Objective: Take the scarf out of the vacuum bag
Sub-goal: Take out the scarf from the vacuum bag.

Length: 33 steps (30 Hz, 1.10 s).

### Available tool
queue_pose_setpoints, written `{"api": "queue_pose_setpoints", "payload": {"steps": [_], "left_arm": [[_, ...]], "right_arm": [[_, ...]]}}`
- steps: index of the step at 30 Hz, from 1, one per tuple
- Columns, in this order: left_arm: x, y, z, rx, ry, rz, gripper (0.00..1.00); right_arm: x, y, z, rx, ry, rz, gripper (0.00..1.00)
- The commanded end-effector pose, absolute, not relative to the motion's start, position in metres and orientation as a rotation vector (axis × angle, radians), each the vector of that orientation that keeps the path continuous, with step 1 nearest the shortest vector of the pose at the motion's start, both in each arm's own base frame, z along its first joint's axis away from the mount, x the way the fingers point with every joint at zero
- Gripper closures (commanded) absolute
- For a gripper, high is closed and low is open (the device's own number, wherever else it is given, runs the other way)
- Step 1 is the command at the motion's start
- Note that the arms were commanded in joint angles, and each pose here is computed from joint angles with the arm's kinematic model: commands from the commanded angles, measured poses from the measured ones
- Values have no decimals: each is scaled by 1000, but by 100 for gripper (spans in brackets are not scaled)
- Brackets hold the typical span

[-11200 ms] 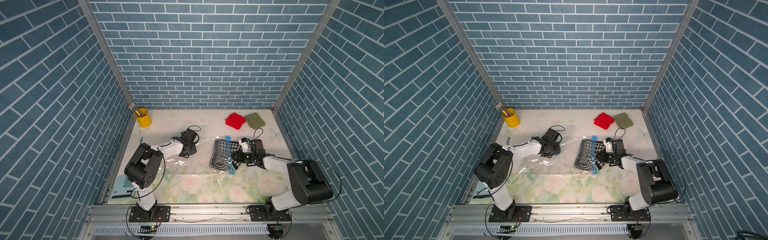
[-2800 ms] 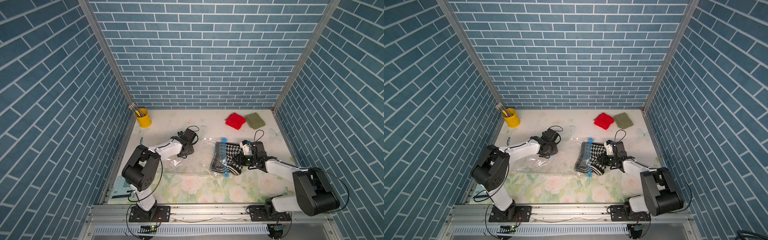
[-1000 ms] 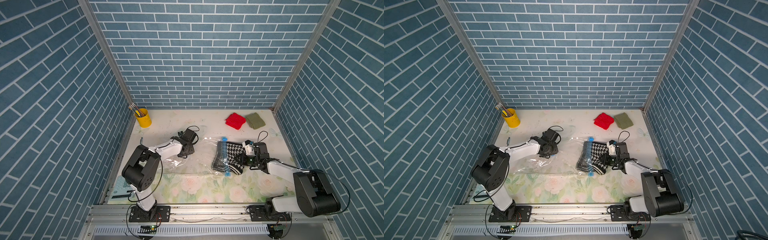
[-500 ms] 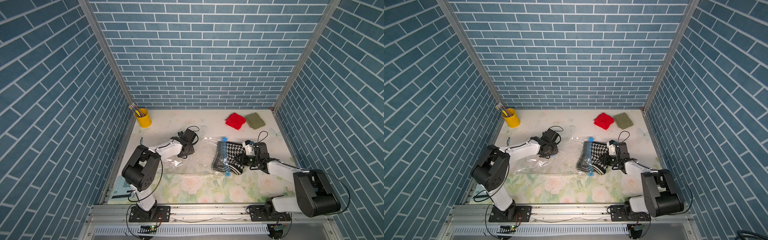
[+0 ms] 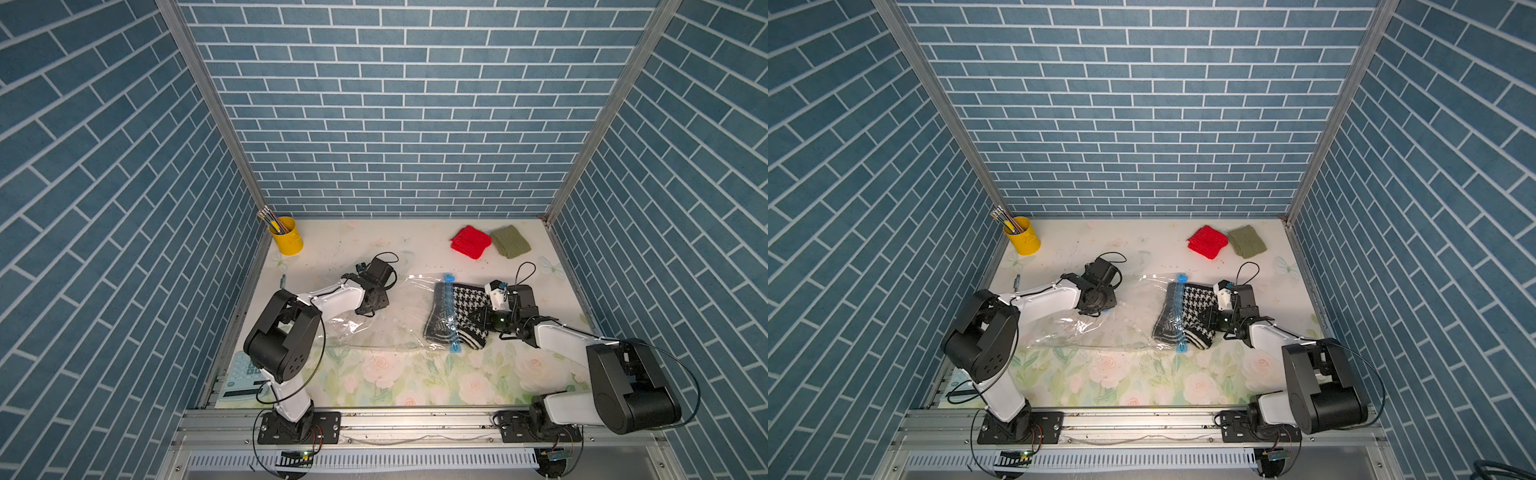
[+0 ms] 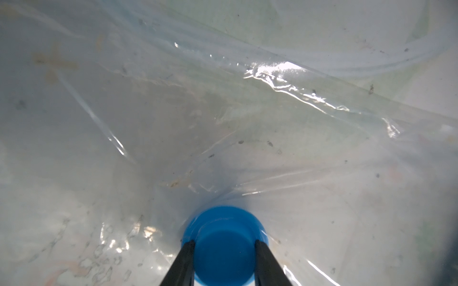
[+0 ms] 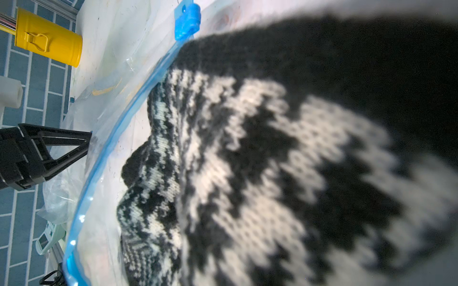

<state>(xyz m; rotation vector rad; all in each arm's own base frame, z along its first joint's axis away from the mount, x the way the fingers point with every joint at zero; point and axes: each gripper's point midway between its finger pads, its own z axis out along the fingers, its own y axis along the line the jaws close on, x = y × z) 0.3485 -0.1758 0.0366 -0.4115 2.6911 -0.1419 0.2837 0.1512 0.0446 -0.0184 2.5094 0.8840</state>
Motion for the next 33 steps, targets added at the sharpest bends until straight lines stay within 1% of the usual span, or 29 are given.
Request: {"api": "queue_pose_setpoints", "payload": {"steps": [1,33], "left_arm": [[348,-167,39,-438,2668,-102,91],[348,-167,41,-443,2662,-121,91]], "right_arm": [[288,147,45,-12,2497,863,100],[291,143,48,-3,2493,858,100]]}}
